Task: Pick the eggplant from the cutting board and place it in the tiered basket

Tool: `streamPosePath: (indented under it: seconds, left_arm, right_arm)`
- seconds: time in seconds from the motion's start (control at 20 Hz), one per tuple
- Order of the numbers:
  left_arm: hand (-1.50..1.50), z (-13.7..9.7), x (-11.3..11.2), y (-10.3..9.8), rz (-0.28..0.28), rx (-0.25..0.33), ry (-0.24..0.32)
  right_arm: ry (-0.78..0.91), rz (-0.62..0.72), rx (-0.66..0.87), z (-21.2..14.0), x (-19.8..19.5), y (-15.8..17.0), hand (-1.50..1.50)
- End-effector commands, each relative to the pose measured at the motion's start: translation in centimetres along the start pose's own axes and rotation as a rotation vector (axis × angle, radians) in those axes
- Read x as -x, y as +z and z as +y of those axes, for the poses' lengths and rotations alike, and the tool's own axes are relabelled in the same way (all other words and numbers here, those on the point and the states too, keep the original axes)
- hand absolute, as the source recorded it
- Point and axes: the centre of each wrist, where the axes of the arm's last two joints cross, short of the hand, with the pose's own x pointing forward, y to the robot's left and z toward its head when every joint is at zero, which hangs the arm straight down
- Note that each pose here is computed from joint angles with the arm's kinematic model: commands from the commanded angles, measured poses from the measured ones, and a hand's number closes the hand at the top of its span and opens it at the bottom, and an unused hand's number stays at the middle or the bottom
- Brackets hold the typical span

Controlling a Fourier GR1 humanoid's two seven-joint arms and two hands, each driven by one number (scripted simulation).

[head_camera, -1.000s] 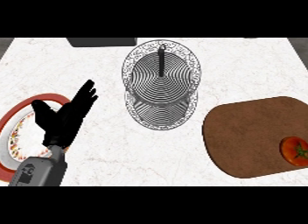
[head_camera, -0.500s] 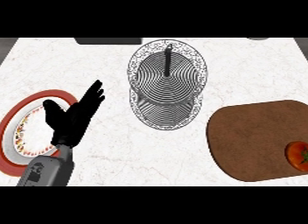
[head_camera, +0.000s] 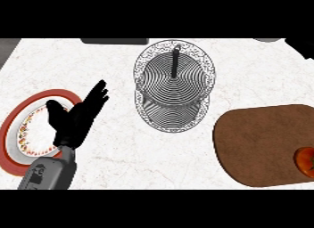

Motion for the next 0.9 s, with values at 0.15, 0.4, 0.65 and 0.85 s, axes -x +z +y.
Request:
streamPosePath:
  seconds: [0.15,0.4,0.65,0.85]
  left_arm:
    - [0.0,0.1,0.8,-0.2,-0.006,0.001,0.011]
    - [0.0,-0.1,1.1,-0.1,0.008,-0.003,0.006]
    - [0.0,0.7,0.6,-0.4,-0.007,-0.002,0.011]
    - [0.0,-0.1,1.2,0.4,-0.001,-0.004,0.013]
  right_arm:
    - [-0.014,0.028,-0.017,4.5,-2.9,-6.0,1.5]
    - [-0.093,0.003,-0.057,7.8,-1.3,-9.1,1.5]
    - [-0.134,0.014,-0.067,13.4,-2.5,-12.3,1.5]
    - [-0.33,0.064,-0.085,17.2,-3.2,-12.7,1.5]
